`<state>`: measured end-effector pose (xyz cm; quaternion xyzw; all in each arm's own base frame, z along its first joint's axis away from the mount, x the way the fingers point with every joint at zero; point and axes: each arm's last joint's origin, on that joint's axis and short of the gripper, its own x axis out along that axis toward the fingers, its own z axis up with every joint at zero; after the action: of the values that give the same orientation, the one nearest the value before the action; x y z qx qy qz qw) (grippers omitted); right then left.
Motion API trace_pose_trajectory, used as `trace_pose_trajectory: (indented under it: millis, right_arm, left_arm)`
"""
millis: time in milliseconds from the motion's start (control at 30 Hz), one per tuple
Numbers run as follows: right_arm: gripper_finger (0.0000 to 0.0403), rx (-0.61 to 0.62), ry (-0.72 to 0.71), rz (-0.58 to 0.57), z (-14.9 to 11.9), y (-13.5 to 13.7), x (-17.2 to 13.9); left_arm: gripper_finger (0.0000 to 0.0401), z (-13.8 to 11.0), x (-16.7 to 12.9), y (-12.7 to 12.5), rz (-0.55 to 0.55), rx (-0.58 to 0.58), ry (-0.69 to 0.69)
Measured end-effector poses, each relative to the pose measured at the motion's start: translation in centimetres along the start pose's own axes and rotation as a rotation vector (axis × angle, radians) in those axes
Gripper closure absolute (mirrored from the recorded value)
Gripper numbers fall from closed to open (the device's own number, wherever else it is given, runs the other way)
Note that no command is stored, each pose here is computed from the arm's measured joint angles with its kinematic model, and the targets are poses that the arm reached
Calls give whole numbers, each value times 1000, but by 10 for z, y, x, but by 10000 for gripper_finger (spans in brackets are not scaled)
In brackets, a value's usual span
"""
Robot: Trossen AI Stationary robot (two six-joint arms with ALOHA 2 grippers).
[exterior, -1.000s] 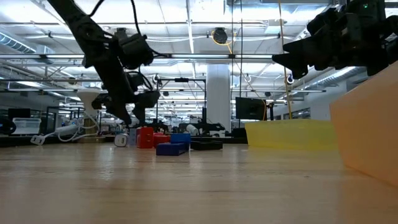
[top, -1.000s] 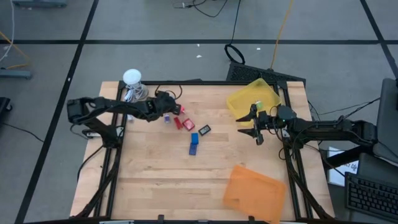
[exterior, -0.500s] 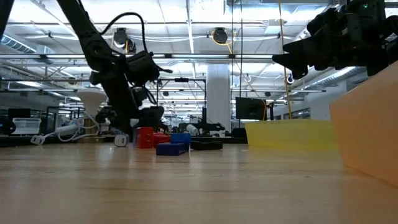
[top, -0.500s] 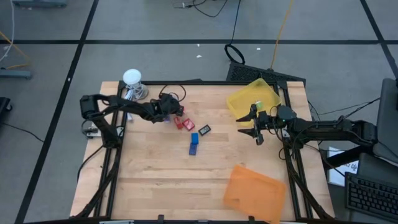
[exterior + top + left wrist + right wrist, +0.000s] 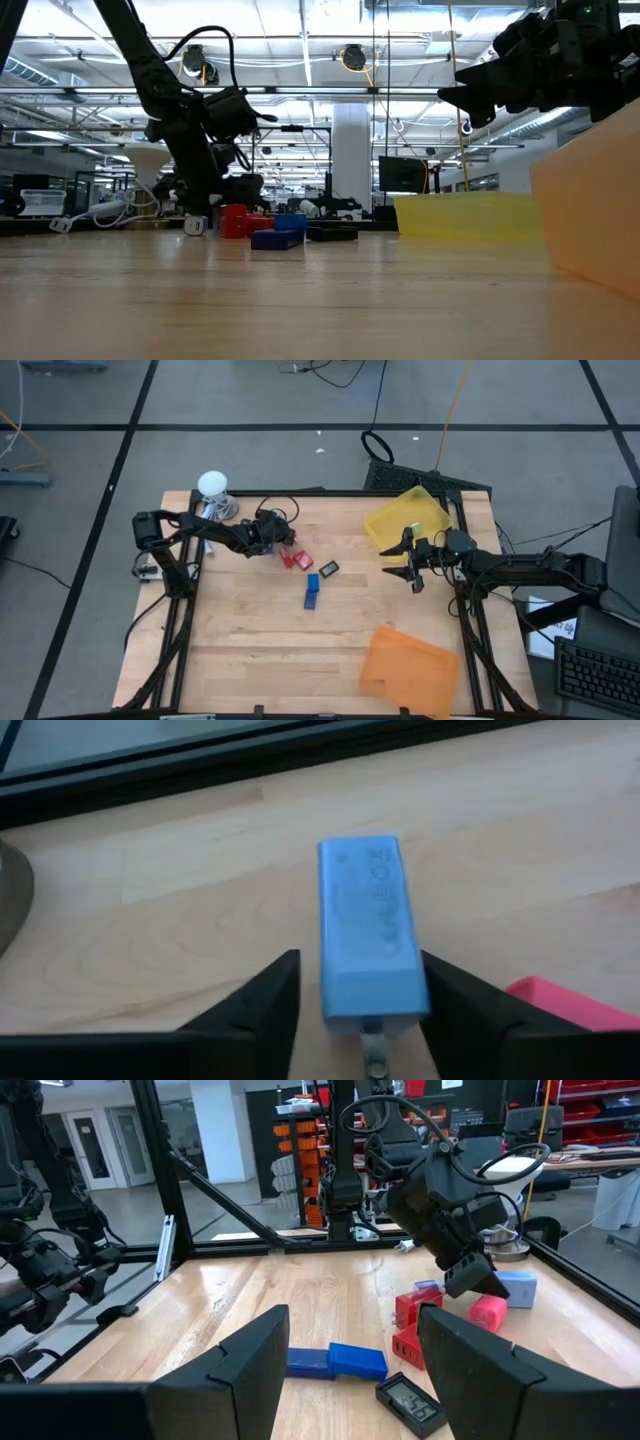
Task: Pick & Place Office items
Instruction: Put the light purple charger adapter into the yellow bin
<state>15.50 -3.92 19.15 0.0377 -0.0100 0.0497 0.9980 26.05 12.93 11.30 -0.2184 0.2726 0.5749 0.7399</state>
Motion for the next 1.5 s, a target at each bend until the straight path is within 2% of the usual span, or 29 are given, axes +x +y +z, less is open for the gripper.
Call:
trace_pose_trajectory:
  millis: [133, 333, 567, 700, 933, 1033, 1167, 1267, 1367, 1500]
  right_arm:
    - [190, 0, 0, 0, 0, 0, 0]
    - [190, 5, 10, -1, -1, 0, 0]
    - [190, 11, 24, -8, -3, 0, 0]
    - [190, 2, 23, -11, -2, 0, 0]
    - [190, 16, 13, -83, -2, -2, 0]
    - [190, 35, 11, -81, -2, -2, 0]
    - [190, 37, 12, -66, -2, 0, 1]
    - [190, 29, -3, -41, -1, 4, 2]
    - [190, 20, -26, -19, 1, 8, 5]
    - [190, 19, -41, -40, 0, 12, 10]
  left_arm:
    - [282, 0, 0, 0, 5, 11, -5]
    - [282, 3, -7, -2, -37, 66, 2]
    - [282, 21, -50, -11, -183, 94, -90]
    - [282, 31, -81, -16, -347, 113, -136]
    - [282, 39, -123, -42, -835, 193, -242]
    - [282, 39, -136, -52, -970, 205, -305]
    - [282, 38, -145, -56, -1019, 208, -356]
    - [282, 38, -150, -59, -1027, 224, -345]
    - [282, 38, -155, -68, -1024, 270, -316]
    - [282, 36, -163, -87, -1003, 391, -245]
